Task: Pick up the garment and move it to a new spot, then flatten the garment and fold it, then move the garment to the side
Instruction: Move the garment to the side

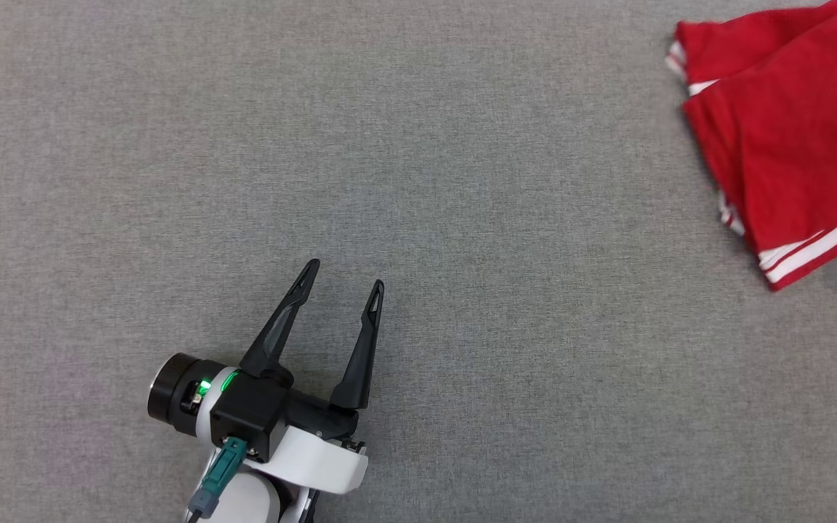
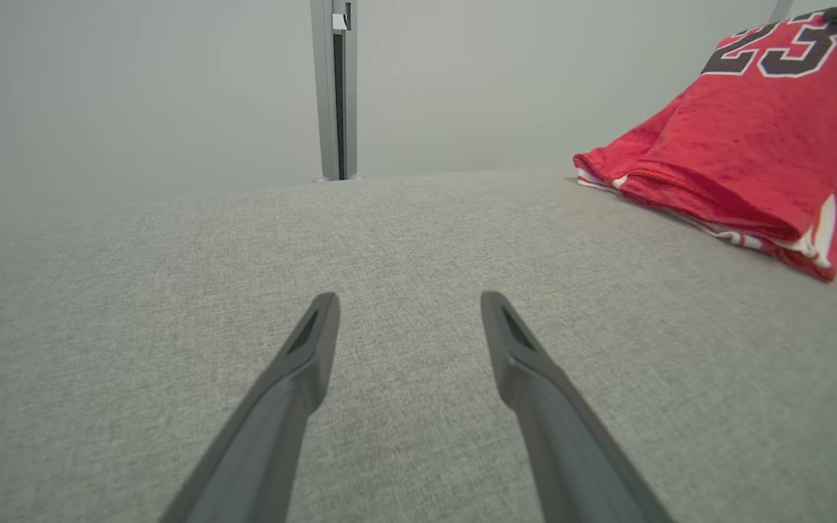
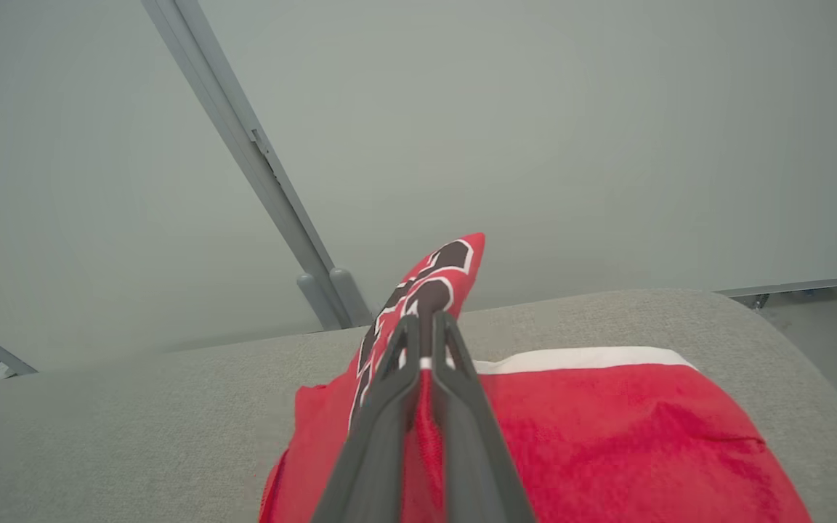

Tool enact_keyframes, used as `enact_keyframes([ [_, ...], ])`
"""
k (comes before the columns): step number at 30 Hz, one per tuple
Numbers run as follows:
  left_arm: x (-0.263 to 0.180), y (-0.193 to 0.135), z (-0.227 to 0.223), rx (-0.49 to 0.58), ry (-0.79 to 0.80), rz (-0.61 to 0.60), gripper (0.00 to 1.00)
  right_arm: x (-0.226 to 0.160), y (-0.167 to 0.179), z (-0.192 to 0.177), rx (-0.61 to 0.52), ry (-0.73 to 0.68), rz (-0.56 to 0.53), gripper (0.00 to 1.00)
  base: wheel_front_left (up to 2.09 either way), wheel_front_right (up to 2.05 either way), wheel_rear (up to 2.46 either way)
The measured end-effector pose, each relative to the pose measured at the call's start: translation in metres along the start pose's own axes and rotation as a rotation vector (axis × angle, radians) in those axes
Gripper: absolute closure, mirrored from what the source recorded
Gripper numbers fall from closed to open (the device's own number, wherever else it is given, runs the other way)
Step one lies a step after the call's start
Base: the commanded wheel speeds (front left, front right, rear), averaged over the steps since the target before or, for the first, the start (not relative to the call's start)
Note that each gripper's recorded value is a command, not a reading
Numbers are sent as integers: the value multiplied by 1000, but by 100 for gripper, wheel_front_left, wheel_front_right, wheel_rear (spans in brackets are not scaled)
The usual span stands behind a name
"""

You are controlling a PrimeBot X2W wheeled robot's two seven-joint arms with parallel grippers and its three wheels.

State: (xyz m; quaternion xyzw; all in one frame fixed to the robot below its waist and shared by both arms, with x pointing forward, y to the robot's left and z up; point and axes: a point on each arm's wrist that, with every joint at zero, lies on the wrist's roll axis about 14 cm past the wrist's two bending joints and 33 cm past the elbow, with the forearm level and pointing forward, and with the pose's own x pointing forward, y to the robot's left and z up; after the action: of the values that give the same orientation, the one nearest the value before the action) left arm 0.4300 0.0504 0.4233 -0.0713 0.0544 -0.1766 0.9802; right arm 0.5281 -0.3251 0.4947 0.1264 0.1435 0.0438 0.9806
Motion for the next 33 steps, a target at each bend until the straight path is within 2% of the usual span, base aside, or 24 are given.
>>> enact_keyframes([
  [13, 6, -5, -9, 3, 18, -32, 0, -17, -49, 27, -41, -71, -135, 100, 0, 0, 0],
  [27, 5, 5, -15, 18, 34, -18, 0, -31, -117, -19, -58, 35, -354, 100, 0, 0, 0],
  [28, 5, 6, -15, 19, 35, -16, 0, -31, -120, -23, -68, 43, -367, 98, 0, 0, 0],
  [29, 4, 7, -16, 20, 36, -13, 0, -32, -124, -26, -81, 54, -382, 76, 0, 0, 0],
  [31, 4, 8, -16, 24, 37, -10, 0, -33, -133, -29, -114, 57, -416, 0, 0, 0, 0],
  [33, 3, 10, -15, 27, 37, -6, 0, -33, -142, -24, -157, 28, -451, 0, 0, 0, 0],
])
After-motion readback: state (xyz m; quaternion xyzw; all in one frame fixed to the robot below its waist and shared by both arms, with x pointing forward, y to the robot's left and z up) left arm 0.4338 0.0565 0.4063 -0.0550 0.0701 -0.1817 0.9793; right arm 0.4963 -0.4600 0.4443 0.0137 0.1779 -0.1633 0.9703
